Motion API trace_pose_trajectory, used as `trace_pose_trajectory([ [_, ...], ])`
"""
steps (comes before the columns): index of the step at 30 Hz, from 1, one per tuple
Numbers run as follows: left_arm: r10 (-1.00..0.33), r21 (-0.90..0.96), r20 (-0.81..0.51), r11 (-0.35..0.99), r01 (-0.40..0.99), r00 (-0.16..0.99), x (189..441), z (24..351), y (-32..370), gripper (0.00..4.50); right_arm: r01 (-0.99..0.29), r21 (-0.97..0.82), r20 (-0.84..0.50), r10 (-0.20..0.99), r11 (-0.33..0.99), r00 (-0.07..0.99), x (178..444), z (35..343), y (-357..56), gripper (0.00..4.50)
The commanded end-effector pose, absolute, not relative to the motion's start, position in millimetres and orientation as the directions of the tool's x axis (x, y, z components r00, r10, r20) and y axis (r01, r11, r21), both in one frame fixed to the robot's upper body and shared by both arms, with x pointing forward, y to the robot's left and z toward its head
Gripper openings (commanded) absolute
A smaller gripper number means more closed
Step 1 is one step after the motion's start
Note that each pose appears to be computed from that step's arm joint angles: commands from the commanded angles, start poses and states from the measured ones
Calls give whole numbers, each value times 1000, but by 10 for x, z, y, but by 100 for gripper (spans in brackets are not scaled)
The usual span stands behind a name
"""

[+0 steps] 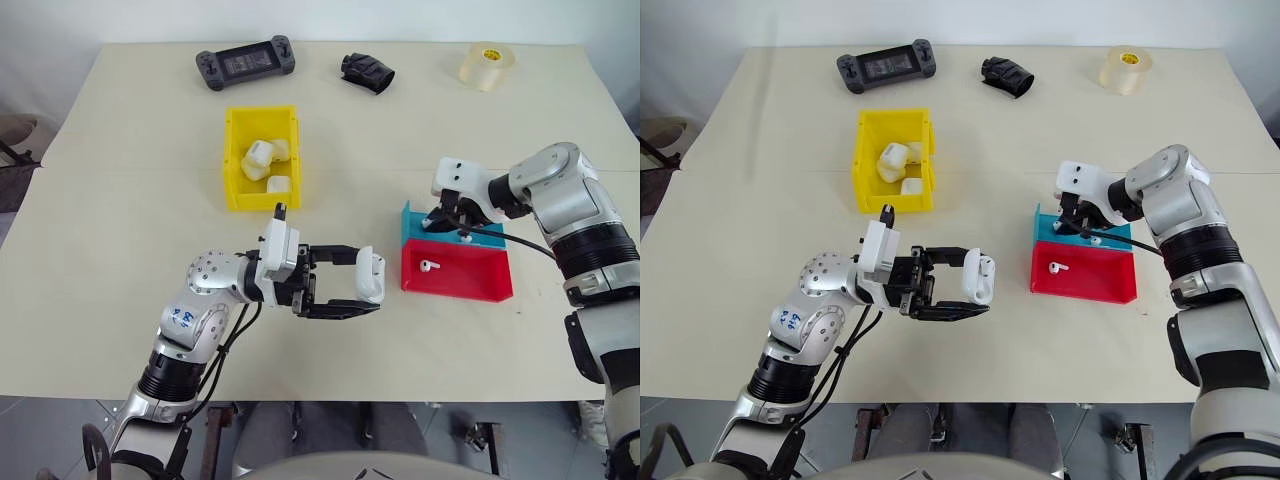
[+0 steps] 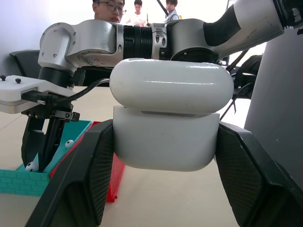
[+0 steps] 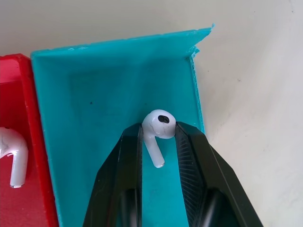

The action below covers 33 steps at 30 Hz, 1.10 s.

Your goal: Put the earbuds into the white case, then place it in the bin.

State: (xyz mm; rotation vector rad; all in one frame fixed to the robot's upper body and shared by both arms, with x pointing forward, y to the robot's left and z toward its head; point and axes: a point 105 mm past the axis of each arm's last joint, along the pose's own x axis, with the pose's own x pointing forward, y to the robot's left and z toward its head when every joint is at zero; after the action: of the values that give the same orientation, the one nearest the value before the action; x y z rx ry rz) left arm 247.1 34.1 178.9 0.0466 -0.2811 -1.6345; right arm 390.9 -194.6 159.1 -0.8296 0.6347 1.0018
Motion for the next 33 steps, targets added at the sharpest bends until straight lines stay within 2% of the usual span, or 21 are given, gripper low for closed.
trace_pose_trajectory([
  [1,-979,255,169,-65,965,-110,2429,1928,345,280,-903,-303,-784,460,305,418,3909,1587,-1976,98],
  [8,-979,255,169,-65,965,-111,2435,1933,349,280,-905,-300,-779,471,300,414,3899,1568,-1972,98],
  [11,-979,255,169,-65,965,-111,2437,1936,351,280,-910,-293,-780,477,294,405,3885,1558,-1966,56],
  [13,-979,255,169,-65,965,-111,2439,1935,355,280,-901,-310,-771,475,303,425,3903,1573,-1967,56],
  [20,-979,254,169,-66,965,-111,2436,1936,357,280,-882,-339,-680,564,326,470,3875,1827,-1926,56],
  [25,-978,244,181,-61,968,-107,2462,1953,349,280,-870,-283,-418,765,403,490,3613,2300,-1895,56],
  [31,-975,236,190,-65,970,-112,2492,1968,340,280,-877,-145,-224,848,458,480,3202,2390,-1966,56],
  [33,-974,232,196,-68,970,-115,2513,1984,322,280,-868,-53,-68,866,494,496,3020,2448,-1950,56],
])
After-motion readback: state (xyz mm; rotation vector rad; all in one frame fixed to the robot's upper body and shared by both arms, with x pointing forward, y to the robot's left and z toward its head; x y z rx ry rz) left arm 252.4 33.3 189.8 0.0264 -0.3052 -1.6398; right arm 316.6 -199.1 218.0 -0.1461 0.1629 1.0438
